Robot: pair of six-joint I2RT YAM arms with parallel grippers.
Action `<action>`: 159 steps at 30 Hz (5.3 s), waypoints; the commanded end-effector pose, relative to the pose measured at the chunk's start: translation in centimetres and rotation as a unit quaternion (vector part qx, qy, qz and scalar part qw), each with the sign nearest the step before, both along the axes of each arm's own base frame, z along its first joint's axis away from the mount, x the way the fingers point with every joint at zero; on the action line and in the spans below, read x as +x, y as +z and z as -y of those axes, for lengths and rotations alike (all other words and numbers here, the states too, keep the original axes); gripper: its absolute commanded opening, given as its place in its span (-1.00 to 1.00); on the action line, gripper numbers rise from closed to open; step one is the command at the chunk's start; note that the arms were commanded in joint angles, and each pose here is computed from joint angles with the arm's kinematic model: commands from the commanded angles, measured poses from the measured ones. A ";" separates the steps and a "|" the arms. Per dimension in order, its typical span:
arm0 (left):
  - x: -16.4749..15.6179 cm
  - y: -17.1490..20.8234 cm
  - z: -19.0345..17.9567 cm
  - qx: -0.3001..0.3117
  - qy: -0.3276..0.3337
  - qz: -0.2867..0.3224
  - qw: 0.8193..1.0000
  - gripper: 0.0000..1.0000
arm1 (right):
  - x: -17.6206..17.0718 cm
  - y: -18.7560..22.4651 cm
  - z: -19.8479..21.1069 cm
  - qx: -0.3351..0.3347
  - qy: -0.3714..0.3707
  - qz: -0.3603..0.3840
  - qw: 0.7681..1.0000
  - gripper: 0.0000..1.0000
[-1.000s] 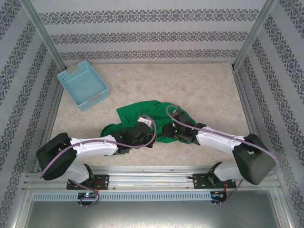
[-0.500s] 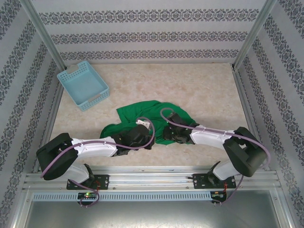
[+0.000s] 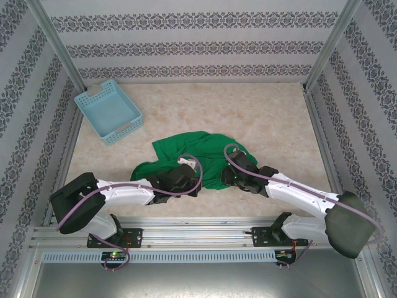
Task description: Fold the inside-out t-shirt
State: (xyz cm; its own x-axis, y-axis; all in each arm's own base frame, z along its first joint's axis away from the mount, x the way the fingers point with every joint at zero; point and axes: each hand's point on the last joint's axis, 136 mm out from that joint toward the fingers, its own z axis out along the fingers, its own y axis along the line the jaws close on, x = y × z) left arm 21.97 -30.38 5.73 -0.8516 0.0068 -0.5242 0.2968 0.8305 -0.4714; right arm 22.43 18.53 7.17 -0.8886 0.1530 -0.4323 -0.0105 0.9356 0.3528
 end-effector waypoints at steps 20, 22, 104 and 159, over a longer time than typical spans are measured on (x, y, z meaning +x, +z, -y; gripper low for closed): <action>0.0 0.7 1.1 -0.015 -0.014 0.002 1.000 -1.00 | 1.6 -3.0 -2.1 -0.097 0.051 -0.031 0.994 -0.47; 0.2 0.6 0.9 -0.013 -0.007 0.004 1.000 -1.00 | 1.4 -2.5 -2.0 -0.095 0.052 -0.025 0.994 -0.66; -1.1 0.0 -17.2 0.095 0.243 -0.147 0.954 -1.00 | 1.6 10.4 16.1 -0.060 -0.225 0.095 0.968 -1.00; 8.3 8.3 -26.1 0.033 0.357 -0.026 0.933 -1.00 | -1.1 2.9 15.6 0.042 -0.254 -0.026 0.966 -0.32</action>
